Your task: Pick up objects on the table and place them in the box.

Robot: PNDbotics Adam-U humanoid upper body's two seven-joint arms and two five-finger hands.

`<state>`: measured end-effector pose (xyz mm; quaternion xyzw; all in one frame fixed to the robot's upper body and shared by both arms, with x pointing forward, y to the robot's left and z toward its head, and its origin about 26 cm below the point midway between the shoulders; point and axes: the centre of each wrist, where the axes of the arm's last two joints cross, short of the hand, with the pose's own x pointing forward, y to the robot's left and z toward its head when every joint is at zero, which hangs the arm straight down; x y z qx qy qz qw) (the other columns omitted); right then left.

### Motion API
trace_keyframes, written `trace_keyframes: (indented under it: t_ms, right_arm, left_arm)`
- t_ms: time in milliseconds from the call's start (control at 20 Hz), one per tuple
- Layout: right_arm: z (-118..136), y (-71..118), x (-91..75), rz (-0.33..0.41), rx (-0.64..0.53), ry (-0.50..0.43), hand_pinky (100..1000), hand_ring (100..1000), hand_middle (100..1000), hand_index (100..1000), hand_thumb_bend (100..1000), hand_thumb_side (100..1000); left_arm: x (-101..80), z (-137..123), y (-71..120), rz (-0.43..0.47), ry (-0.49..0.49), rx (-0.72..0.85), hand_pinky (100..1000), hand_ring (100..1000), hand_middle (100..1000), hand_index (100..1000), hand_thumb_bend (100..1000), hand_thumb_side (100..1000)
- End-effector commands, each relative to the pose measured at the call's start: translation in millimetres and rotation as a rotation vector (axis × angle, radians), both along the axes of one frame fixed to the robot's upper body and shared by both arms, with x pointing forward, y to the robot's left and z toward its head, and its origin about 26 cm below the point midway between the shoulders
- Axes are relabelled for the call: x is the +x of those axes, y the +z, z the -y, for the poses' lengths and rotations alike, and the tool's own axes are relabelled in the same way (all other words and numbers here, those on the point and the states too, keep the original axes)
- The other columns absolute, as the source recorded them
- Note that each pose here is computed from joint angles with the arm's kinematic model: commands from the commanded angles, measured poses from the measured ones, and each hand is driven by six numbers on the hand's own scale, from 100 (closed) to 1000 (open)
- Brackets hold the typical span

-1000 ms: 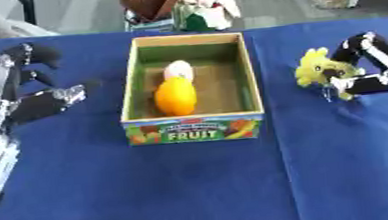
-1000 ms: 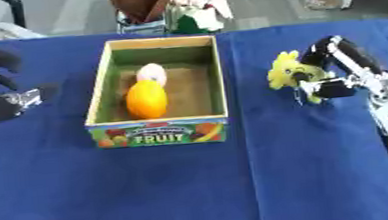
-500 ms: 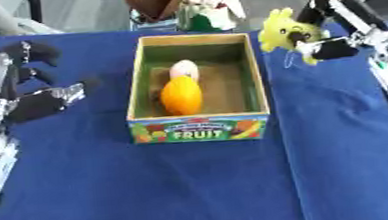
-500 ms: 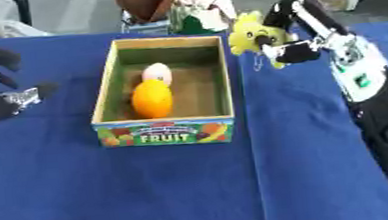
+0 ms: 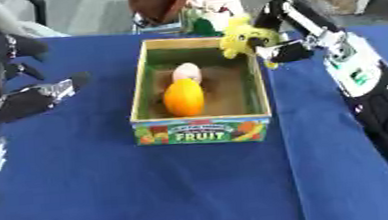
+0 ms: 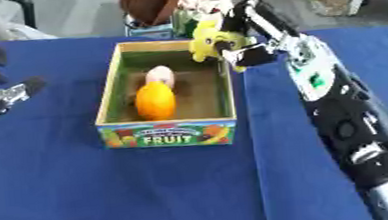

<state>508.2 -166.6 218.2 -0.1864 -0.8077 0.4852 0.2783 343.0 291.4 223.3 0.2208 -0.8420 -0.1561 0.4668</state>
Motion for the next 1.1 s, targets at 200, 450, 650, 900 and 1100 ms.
trace_keyframes:
  t_ms: [200,450,650,900,1100]
  right_arm:
    - [-11,7.2,1.5,0.028,-0.018,-0.011,431,451,184,277,160,100]
    - [-31,-10.7,-0.5,-0.013,-0.033,-0.012,431,453,187,281,162,100]
    - [-38,-15.4,-1.6,-0.01,-0.055,-0.003,499,586,412,529,314,100]
    - [-37,-17.3,-2.3,0.003,-0.087,0.0,564,705,588,726,387,100]
    - [-29,-16.5,-1.8,0.016,-0.072,-0.014,565,709,591,746,385,100]
  left_arm:
    - [-1.8,3,12.7,0.039,-0.022,0.001,483,693,457,588,836,240]
    - [-1.0,6,13.4,0.041,-0.036,-0.007,484,693,457,588,836,241]
    - [-0.7,7,12.8,0.039,-0.037,-0.008,483,694,456,587,836,241]
    - [-0.1,5,10.1,0.03,-0.03,-0.011,483,694,456,587,836,241]
    - [0.2,3,7.8,0.024,-0.021,-0.011,482,694,455,586,836,241]
